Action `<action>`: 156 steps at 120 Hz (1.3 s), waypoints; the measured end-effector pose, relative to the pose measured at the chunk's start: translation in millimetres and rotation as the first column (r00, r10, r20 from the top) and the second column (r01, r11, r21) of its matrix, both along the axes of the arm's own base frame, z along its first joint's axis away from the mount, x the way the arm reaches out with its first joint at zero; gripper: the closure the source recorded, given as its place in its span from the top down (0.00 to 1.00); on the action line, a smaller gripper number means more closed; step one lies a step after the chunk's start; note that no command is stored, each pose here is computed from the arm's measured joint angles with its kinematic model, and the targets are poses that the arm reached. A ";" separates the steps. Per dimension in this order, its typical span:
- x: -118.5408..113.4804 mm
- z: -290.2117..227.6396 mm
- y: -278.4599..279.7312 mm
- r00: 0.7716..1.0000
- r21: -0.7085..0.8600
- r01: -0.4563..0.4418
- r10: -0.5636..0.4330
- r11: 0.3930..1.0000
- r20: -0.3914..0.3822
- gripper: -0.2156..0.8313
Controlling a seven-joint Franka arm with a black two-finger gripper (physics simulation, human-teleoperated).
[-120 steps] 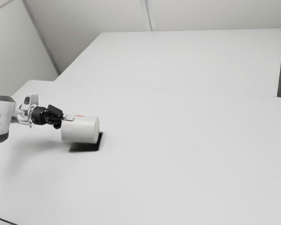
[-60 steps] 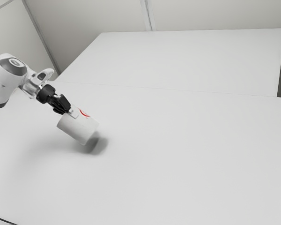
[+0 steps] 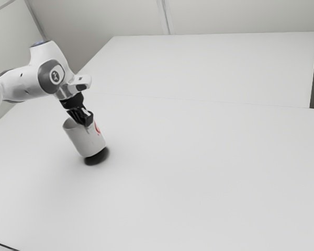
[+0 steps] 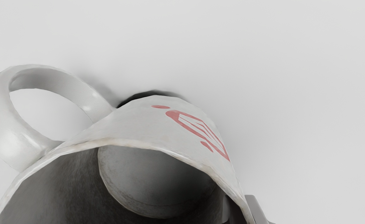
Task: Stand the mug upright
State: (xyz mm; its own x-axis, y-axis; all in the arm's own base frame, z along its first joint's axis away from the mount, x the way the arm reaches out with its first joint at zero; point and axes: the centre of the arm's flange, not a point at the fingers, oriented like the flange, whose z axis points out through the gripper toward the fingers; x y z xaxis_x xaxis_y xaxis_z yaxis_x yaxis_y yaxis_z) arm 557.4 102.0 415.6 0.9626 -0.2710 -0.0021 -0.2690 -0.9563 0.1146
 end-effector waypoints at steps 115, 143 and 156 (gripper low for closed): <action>31.7 132.5 -22.1 0.963 0.010 -0.208 0.203 0.978 0.179 0.75; 48.6 196.2 -57.1 0.975 0.008 -0.154 0.150 0.988 0.163 0.78; 42.4 198.0 -57.9 0.980 0.011 -0.156 0.154 0.988 0.123 0.79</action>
